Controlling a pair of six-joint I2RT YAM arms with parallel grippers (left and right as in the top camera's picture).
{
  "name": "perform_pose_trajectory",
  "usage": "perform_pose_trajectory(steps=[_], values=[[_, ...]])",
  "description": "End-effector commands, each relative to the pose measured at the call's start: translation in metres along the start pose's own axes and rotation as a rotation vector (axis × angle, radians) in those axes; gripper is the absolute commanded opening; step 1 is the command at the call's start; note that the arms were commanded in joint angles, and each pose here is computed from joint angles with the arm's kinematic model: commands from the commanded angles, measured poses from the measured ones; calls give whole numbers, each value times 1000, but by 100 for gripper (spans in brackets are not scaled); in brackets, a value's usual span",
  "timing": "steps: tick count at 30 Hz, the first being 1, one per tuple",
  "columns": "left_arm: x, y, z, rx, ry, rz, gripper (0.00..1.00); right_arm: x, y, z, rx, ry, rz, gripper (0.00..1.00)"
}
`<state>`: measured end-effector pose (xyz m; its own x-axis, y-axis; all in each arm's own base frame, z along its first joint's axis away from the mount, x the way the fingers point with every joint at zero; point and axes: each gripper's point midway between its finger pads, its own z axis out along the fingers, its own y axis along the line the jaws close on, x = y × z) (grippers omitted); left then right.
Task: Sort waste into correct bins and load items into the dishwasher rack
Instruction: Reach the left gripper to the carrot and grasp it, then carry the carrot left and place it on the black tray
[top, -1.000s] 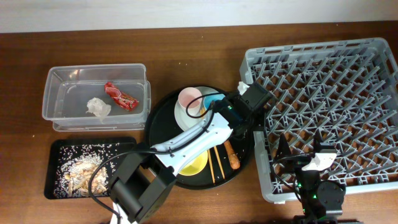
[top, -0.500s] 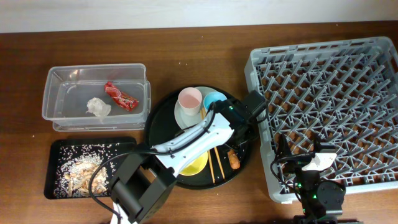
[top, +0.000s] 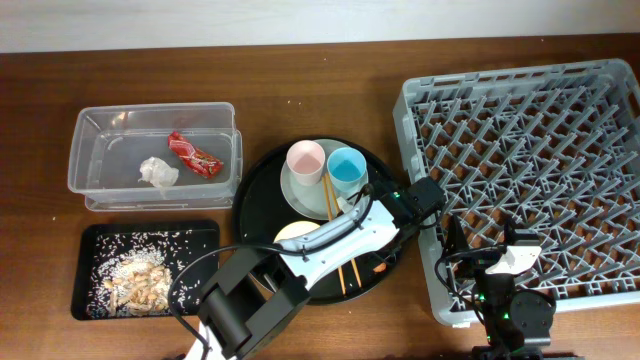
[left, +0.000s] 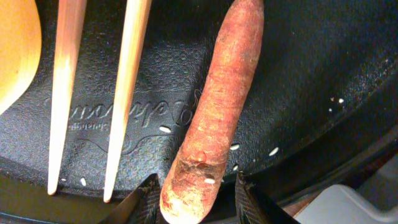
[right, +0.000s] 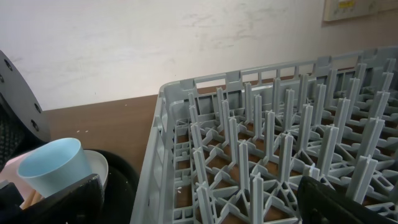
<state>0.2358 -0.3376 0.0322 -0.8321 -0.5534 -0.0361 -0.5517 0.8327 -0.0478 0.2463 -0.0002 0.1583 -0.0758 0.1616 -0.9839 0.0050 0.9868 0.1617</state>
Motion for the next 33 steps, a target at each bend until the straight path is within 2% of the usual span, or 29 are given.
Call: perform_pose_trajectory(steps=[1, 4, 5, 6, 12, 16, 19, 21, 24, 29, 31, 33], values=[[-4, 2, 7, -24, -28, -20, 39, 2, -2, 0, 5, -1, 5, 98], [-6, 3, 8, -26, -29, -22, 40, 2, -2, 0, 5, -1, 5, 98], [-6, 3, 8, -26, -30, -23, 46, 2, -2, 0, 5, -1, 5, 98], [-7, 3, 8, -27, -33, -23, 47, 2, -2, 0, 5, -1, 5, 98], [-6, 1, 26, -42, 4, -38, 47, 2, -2, 0, 5, -1, 5, 98], [-9, 2, 29, -48, 16, -51, 32, 2, -2, 0, 5, -1, 5, 98], [-10, 2, 28, -46, 15, -53, 16, 2, -2, 0, 5, -1, 5, 98], [-13, -4, 24, -28, 12, -58, 12, 2, -2, 0, 5, -1, 5, 98], [-24, -19, -9, 42, -44, -60, 7, 2, -2, 0, 5, -1, 5, 98], [-57, -2, -98, 108, -224, -74, 8, 2, -2, 0, 5, -1, 5, 98], [-71, 21, -123, 94, -264, -164, 8, 2, -2, 0, 5, -1, 5, 98], [-84, 72, -139, -36, -269, -320, 8, 2, -2, 0, 5, -1, 5, 98]])
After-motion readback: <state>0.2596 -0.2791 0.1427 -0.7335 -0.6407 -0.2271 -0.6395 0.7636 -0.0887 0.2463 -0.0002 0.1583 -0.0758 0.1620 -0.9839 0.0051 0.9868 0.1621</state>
